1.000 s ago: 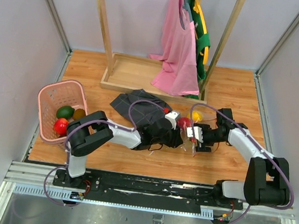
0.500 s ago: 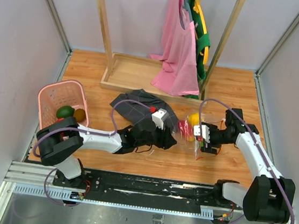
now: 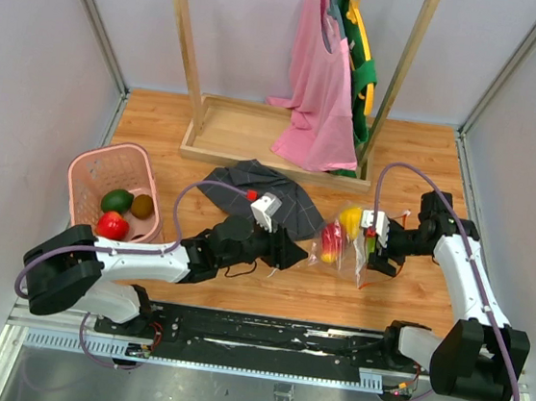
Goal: Open the zip-top bag and remove the fake food
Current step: Pick up the fake fruit from the zipper food storage bag.
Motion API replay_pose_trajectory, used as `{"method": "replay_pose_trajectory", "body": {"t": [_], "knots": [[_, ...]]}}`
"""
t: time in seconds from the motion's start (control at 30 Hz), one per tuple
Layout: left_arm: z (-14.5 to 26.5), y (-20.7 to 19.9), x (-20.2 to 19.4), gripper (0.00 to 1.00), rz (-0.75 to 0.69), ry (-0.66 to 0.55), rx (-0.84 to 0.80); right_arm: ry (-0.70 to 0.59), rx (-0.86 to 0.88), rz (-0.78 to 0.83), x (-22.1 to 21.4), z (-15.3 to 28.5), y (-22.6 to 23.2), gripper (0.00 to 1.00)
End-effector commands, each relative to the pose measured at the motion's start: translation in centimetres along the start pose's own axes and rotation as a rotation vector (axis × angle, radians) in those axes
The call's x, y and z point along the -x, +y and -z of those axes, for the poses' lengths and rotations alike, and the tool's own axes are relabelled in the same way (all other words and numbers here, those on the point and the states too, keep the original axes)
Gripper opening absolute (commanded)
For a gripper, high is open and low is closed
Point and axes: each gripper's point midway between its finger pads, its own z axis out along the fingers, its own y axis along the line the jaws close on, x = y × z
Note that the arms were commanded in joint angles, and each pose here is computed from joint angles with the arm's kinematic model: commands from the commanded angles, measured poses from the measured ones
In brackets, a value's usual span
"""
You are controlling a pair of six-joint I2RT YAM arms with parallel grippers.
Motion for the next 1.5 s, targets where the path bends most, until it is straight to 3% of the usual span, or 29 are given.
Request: {"method": "replay_pose_trajectory", "body": {"t": [0.0,0.57,1.0,1.27,1.47], "knots": [[0.5,-2.0,0.7,0.56,0.023,-0.022,-0.101,-0.014,-0.025,-0.153,0.5,0.8,0.0,0.06],[-0.8,-6.3,-0.4,0.57,-0.083,-0.016,-0.211,0.074,-0.146,-0.479,0.3,3.1,-1.8,0.05],[-0.4,-6.1,-0.2,0.58,-0.1,-0.039,-0.201,0.154,-0.136,-0.531,1.1,6.0,0.1,0.04],[1.8,-6.7,1.4,0.67,-0.098,-0.124,-0.246,0.142,-0.135,-0.548,2.3,7.4,1.1,0.04],[3.2,-7.1,2.8,0.81,-0.101,-0.181,-0.263,0.124,-0.131,-0.555,3.5,8.2,1.7,0.04]]}}
